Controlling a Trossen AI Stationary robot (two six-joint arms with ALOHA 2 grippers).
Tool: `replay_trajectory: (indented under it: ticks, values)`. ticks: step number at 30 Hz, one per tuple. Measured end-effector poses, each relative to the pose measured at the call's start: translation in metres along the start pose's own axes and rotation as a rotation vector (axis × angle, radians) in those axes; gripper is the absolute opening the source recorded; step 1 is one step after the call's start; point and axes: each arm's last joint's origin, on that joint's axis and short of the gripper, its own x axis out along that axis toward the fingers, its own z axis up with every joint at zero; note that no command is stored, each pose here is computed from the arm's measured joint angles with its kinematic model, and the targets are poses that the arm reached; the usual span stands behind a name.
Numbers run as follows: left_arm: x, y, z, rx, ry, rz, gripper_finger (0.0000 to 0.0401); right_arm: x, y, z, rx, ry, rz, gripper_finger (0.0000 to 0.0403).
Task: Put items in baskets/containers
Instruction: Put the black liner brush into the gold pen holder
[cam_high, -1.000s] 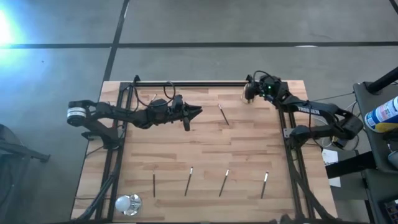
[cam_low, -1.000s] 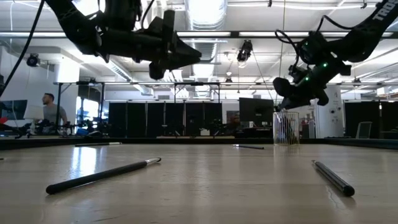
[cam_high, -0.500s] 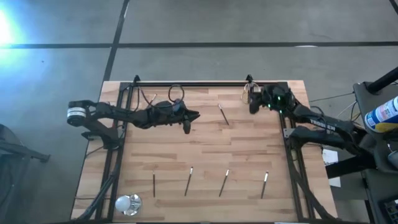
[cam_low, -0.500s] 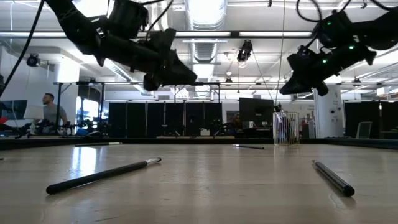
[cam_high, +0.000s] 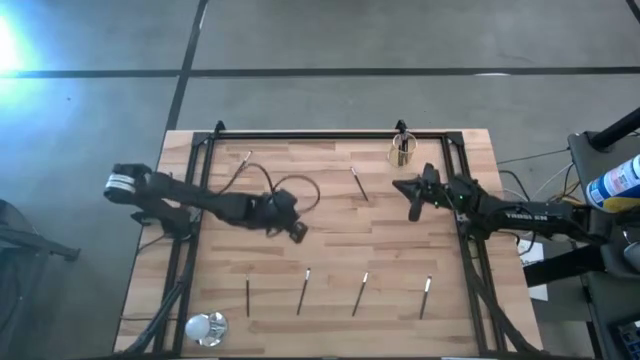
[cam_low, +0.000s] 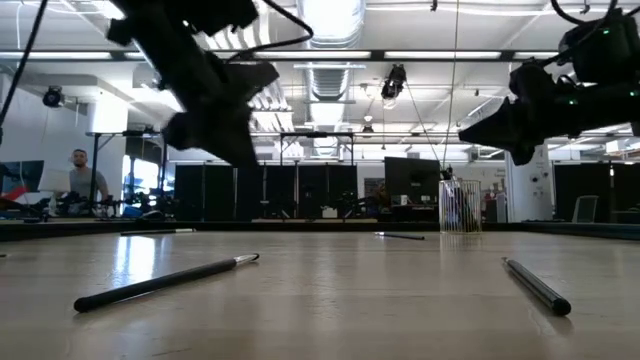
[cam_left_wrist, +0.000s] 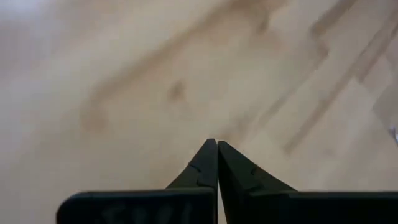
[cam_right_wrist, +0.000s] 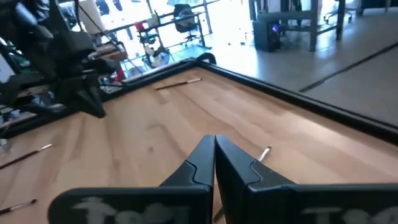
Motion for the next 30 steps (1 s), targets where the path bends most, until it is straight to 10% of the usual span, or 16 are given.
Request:
replay_trajectory:
  ticks: [15,30]
  values:
    - [-0.051,-0.032,-0.097,-0.574,0.444,0.371,0.0086,-0.001,0.01,-0.002,-0.025,-0.004,0.071,0.0008]
    - [-0.038,-0.028,-0.124,-0.617,0.484,0.592,0.0099,-0.001,0.009,-0.002,-0.056,0.0,0.07,0.0008]
